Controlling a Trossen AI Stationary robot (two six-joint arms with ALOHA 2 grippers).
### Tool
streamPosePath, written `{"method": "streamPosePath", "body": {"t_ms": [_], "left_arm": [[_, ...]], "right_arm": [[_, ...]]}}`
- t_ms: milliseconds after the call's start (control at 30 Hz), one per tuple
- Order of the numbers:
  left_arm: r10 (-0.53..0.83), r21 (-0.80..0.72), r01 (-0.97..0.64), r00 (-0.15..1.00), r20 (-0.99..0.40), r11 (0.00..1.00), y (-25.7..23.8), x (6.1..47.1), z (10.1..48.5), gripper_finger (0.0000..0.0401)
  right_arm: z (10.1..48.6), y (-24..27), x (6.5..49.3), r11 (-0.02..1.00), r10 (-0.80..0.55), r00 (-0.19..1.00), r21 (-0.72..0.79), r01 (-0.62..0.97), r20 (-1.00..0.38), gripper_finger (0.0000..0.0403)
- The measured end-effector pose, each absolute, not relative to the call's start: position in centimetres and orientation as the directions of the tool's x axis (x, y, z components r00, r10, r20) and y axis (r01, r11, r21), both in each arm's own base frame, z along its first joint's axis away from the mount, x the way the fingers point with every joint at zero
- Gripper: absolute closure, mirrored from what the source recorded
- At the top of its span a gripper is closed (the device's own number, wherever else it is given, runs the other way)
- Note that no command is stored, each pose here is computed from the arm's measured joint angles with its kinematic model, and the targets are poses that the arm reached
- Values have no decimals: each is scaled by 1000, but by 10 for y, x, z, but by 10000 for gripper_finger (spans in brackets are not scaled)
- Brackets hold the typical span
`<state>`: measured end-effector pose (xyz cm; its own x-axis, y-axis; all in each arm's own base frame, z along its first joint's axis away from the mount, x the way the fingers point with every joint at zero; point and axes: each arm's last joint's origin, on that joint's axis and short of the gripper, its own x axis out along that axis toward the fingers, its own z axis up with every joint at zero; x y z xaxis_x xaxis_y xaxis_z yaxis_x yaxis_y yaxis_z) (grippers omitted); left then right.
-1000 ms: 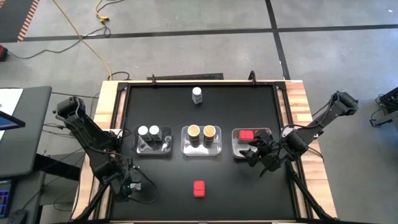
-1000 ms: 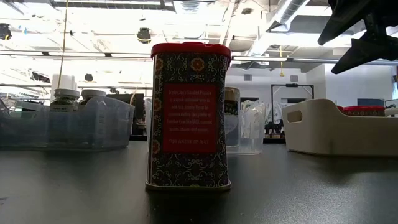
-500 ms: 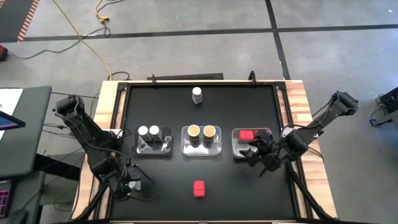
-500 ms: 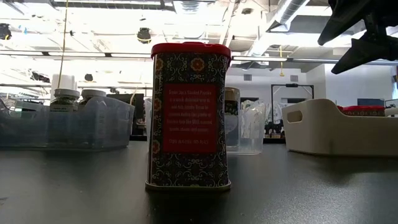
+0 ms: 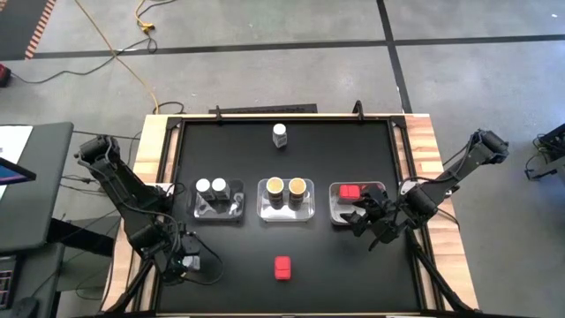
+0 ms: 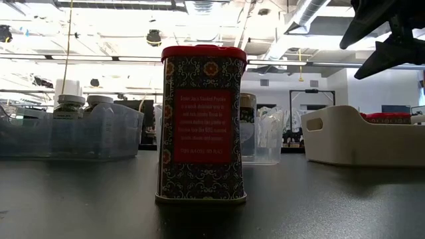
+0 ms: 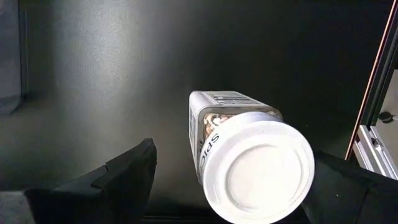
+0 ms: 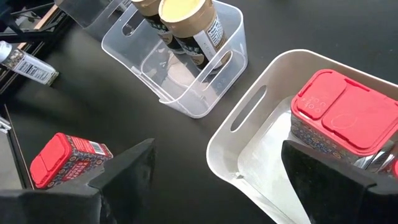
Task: Sort spices by type
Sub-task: Put the bottom white seasoning bottle into the black bin
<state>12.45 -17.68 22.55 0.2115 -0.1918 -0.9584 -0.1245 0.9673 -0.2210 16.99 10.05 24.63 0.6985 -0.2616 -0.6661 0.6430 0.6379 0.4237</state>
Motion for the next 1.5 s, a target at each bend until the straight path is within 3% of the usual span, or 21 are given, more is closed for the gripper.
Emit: {"method": "streamPosePath", "body": {"t_ms": [800, 1033, 1500], "left_arm": [[-148, -182, -122, 242, -959, 976, -177, 124, 239, 67], [-165, -218, -202, 249, -954, 955, -177, 124, 225, 67], [-164, -206, -156, 246, -955, 966, -177, 123, 225, 67]], "right_arm": [[246, 100, 170, 639, -262, 699, 423, 643, -666, 31], [246, 100, 170, 640, -262, 699, 422, 642, -666, 31], [246, 100, 170, 639, -262, 698, 422, 643, -666, 31]]}}
